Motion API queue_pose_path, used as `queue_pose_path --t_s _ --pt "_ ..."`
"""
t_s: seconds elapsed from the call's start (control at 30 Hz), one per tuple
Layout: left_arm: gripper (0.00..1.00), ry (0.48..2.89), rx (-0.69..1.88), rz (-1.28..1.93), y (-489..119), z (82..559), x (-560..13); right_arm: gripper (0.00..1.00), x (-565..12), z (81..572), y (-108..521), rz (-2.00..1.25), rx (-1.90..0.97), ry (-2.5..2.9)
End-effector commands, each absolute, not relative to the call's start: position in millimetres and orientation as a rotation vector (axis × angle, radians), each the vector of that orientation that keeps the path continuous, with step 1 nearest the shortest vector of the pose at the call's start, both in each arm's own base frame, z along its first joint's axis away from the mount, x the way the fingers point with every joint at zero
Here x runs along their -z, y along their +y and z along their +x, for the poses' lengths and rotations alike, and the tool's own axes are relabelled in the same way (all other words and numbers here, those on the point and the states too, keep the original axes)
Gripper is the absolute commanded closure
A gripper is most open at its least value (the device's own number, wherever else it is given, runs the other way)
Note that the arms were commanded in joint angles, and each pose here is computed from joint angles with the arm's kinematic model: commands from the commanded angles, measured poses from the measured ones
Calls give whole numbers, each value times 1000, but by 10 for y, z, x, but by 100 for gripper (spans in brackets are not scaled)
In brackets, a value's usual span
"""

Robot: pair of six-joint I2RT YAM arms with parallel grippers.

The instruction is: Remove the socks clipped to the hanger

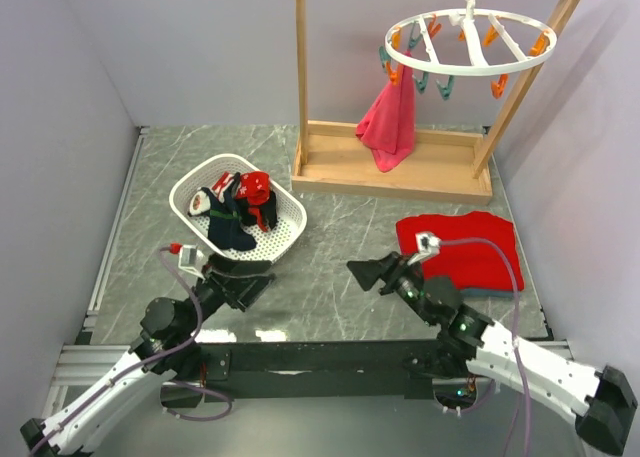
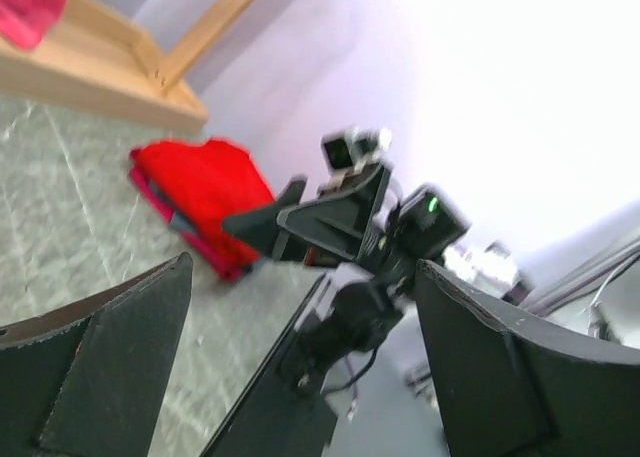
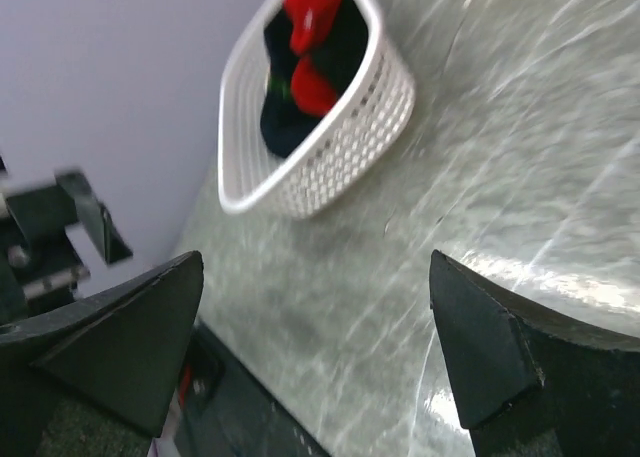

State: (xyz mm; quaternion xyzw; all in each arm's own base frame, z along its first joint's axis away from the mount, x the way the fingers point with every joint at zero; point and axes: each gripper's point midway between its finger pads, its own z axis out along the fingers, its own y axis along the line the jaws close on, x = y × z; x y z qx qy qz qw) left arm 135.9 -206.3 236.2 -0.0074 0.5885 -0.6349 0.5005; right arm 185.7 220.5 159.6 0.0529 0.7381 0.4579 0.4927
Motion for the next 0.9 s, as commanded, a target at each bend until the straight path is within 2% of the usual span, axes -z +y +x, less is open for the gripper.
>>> queue_pose_path --t_s 0.0,0.03,0.1,0.33,0.73,0.87 --pt "4 1360 1547 -133 -1929 1416 -2251 0 -1415 2027 1739 443 -1017 1683" --pt "3 1404 1543 -126 -1971 1421 -2174 0 -1439 2010 1668 489 -1042 1646" --pt "4 1435 1548 -91 -2028 1398 -2105 0 -1026 1991 1526 601 -979 1718" --pt "4 1427 1648 -130 -2086 1371 -1917 0 -829 1908 1637 642 -1141 1693" --pt "4 1540 1536 -144 -2091 1470 -1626 0 -395 1792 1679 521 -1013 1890" --pt "4 1554 1538 -143 -2105 1467 -1601 0 -533 1758 1809 455 -1093 1872"
